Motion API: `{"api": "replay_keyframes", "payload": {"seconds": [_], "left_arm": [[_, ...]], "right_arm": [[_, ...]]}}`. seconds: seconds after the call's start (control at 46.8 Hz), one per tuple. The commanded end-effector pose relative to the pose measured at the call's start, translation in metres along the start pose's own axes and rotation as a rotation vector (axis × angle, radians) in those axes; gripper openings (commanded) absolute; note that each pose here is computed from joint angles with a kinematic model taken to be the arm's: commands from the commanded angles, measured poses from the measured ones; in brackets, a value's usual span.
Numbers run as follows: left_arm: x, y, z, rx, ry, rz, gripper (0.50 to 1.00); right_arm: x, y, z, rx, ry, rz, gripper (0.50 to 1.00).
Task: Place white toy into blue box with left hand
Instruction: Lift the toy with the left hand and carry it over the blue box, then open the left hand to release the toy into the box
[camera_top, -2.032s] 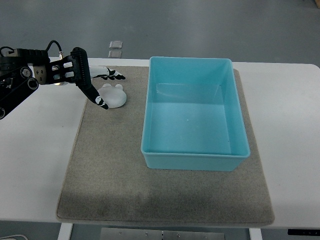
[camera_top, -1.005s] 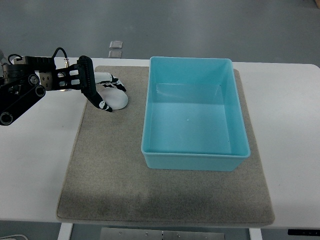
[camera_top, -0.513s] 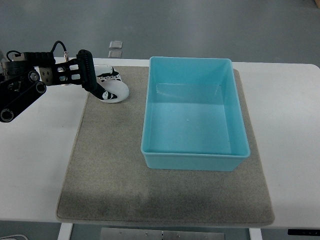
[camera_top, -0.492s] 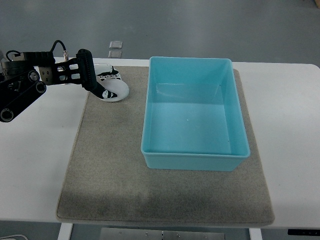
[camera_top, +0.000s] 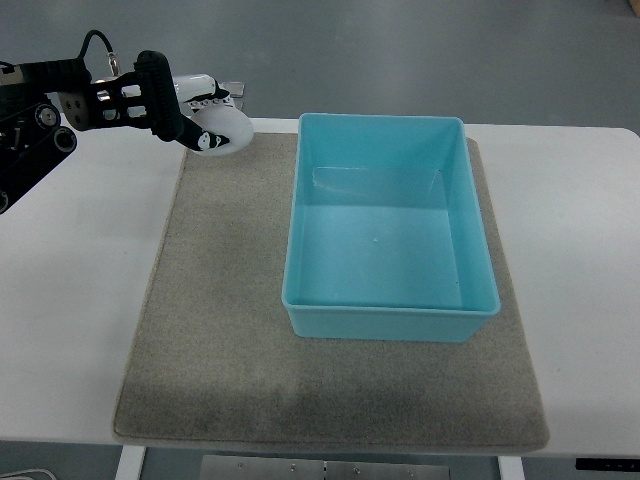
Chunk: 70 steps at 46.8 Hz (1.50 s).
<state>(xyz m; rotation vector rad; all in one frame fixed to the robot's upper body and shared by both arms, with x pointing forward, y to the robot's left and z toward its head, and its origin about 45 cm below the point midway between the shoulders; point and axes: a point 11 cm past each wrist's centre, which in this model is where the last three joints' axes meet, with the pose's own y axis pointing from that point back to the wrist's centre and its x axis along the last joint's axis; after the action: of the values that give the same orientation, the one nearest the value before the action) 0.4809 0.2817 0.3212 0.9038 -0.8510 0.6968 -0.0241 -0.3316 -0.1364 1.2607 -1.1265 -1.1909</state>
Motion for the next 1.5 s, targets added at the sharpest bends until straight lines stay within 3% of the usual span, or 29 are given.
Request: {"api": "replay_keyframes", "payload": {"seconds": [0.0,0.128,0.278,0.492,0.813,1.134,1.176,1.283,1.326,1.476], "left_arm": [[0.014,0.005,0.011,-0.033,-0.029,0.021,0.5],[0.037,0.011,0.035,-0.1,-0.063,0.058,0.5],[0.038,0.009,0.07,-0.193,-0.103,0.051,0.5],[0.025,0.003,0.104,-0.279,-0.134,0.019,0.5],[-0.031,-0.029,0.15,-0.378,-0.147,-0.102,0.5],[-0.047,-0.037,0.167,-0.413,-0.145,-0.128,0.5],[-0.052,-0.038,0.166,-0.409,-0.152,-0.143,0.58],[-0.063,-0.042,0.159,-0.387,-0.149,-0.175,0.876],[-0.065,-0.046,0.159,-0.383,-0.141,-0.178,0.962],[-0.068,-0.053,0.165,-0.397,-0.081,-0.181,0.994]], "right_arm": [[0.0,0.0,0.0,-0.001,0.0,0.0,0.936],[0.0,0.0,0.0,-0.001,0.0,0.0,0.936],[0.0,0.0,0.0,-0.001,0.0,0.0,0.936],[0.0,0.0,0.0,0.0,0.0,0.0,0.936],[0.0,0.0,0.0,0.0,0.0,0.0,0.936],[0.0,0.0,0.0,-0.001,0.0,0.0,0.936],[0.0,0.0,0.0,-0.001,0.0,0.0,0.936],[0.0,0.0,0.0,-0.001,0.0,0.0,0.936],[0.0,0.0,0.0,0.0,0.0,0.0,0.936],[0.0,0.0,0.0,0.0,0.0,0.0,0.936]]}}
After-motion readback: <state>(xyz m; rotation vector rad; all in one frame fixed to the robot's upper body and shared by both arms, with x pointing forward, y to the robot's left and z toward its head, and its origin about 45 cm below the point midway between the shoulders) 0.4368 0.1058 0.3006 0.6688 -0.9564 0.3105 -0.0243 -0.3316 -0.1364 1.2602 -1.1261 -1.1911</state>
